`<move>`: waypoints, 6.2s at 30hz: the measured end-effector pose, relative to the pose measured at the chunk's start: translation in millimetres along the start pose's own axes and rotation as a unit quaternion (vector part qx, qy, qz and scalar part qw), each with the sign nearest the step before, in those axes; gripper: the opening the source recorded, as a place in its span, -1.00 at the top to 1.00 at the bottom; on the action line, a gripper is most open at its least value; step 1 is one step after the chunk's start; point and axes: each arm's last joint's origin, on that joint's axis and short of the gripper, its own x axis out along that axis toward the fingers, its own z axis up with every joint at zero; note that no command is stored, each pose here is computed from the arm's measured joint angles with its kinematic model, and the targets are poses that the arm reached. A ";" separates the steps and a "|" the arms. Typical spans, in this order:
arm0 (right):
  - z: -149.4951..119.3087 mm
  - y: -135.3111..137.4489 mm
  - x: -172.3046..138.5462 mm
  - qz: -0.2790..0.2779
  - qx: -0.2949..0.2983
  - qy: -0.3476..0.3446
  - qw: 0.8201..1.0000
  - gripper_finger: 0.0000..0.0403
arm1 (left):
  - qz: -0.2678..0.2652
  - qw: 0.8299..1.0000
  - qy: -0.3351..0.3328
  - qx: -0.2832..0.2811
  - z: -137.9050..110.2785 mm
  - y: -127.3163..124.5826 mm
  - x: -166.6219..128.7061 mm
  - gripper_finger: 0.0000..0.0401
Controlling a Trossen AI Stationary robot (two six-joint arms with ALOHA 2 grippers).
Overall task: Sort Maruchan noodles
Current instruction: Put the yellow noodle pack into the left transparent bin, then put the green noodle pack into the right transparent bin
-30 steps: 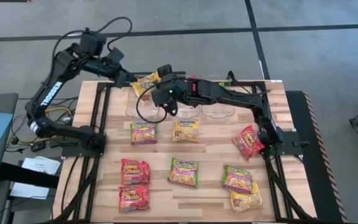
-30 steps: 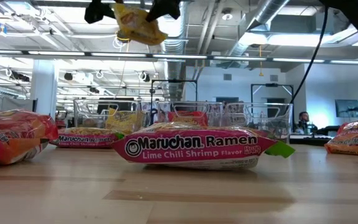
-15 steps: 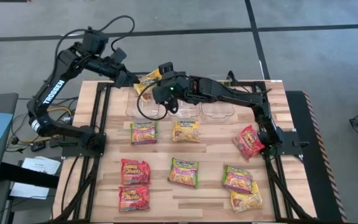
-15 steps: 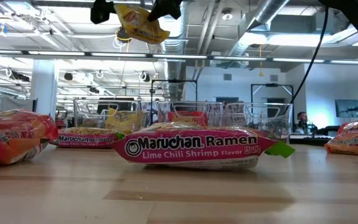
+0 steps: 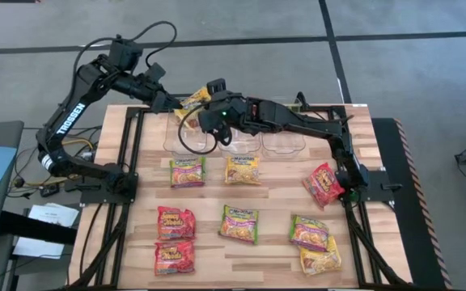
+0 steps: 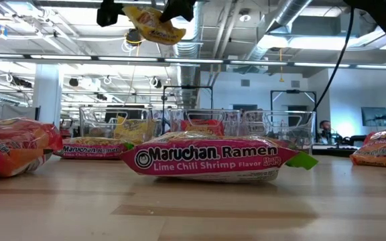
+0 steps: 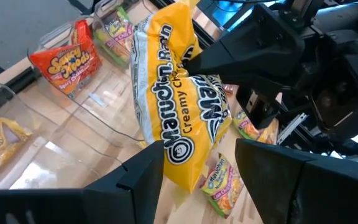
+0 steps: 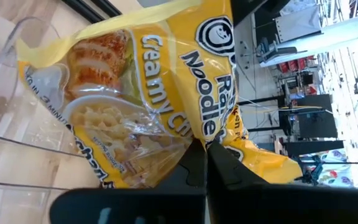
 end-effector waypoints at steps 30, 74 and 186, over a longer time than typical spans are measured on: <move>9.9 1.1 -6.0 -0.034 -0.015 0.002 0.999 0.96 | 0.003 1.000 0.011 -0.022 -1.6 1.3 1.7 0.07; 11.1 -3.0 -5.8 -0.060 0.015 0.006 0.998 0.45 | 0.048 0.995 0.002 0.087 1.8 1.5 7.6 1.00; -76.5 -120.9 -152.3 -0.235 0.230 0.096 0.940 0.18 | 0.338 0.899 0.226 0.163 -31.0 145.0 122.2 0.44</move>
